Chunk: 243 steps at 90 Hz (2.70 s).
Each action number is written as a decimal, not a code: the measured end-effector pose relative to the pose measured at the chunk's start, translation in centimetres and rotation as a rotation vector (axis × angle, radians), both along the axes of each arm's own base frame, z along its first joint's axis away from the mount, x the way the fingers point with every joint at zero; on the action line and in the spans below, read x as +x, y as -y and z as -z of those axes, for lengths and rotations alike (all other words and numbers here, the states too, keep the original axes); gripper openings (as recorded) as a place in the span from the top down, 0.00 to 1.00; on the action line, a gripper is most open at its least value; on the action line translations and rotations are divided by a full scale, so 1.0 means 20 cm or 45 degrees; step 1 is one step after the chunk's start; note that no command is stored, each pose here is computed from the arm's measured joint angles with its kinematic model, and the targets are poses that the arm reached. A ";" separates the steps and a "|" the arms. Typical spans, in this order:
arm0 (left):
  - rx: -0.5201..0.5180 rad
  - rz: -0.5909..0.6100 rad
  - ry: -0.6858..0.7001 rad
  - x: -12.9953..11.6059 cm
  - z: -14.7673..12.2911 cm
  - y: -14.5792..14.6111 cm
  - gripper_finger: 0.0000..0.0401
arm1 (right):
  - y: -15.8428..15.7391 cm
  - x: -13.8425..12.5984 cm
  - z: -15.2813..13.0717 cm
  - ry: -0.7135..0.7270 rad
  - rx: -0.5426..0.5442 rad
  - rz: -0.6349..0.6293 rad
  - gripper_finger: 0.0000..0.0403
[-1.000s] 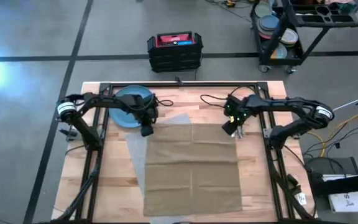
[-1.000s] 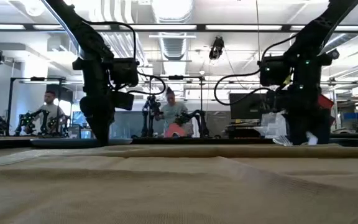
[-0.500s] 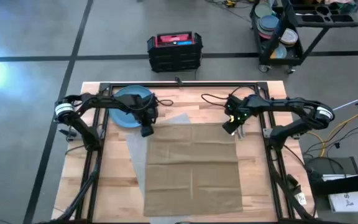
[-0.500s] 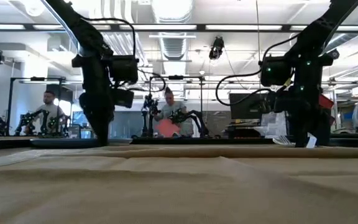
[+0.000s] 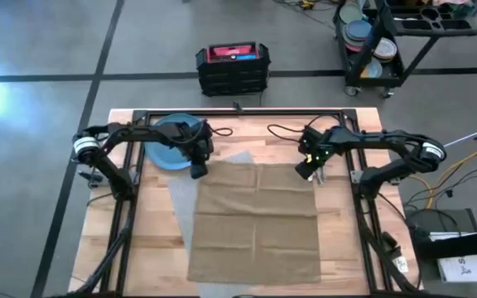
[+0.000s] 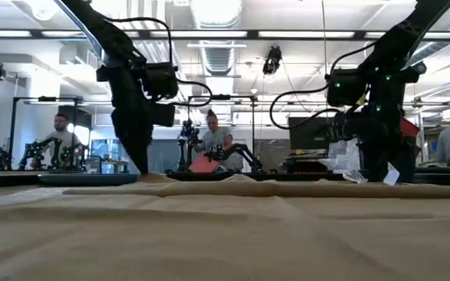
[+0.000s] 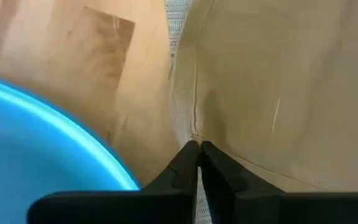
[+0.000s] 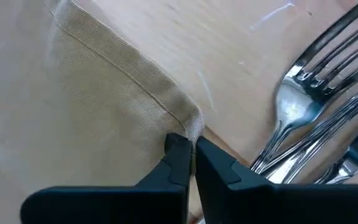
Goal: Set table place
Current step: Fold the brown table napkin
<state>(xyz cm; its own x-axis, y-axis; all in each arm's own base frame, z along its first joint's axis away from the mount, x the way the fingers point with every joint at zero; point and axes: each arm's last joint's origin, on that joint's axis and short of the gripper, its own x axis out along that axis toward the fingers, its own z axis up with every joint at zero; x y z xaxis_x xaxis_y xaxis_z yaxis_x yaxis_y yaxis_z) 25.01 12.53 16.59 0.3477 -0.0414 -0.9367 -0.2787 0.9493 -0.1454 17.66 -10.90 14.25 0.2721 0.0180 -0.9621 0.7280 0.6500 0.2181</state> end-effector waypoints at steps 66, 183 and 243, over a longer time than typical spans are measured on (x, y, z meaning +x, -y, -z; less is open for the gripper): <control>0.111 0.054 -0.080 0.03 -0.18 -0.04 1.00 | -0.08 -0.11 -0.26 0.256 -0.050 0.106 1.00; -0.064 0.017 0.258 -0.41 -0.72 0.39 1.00 | -0.52 -0.16 -0.75 0.721 0.030 -0.061 1.00; -0.294 0.025 0.257 -0.36 -0.65 0.67 1.00 | -0.79 -0.15 -0.74 0.682 0.200 -0.258 1.00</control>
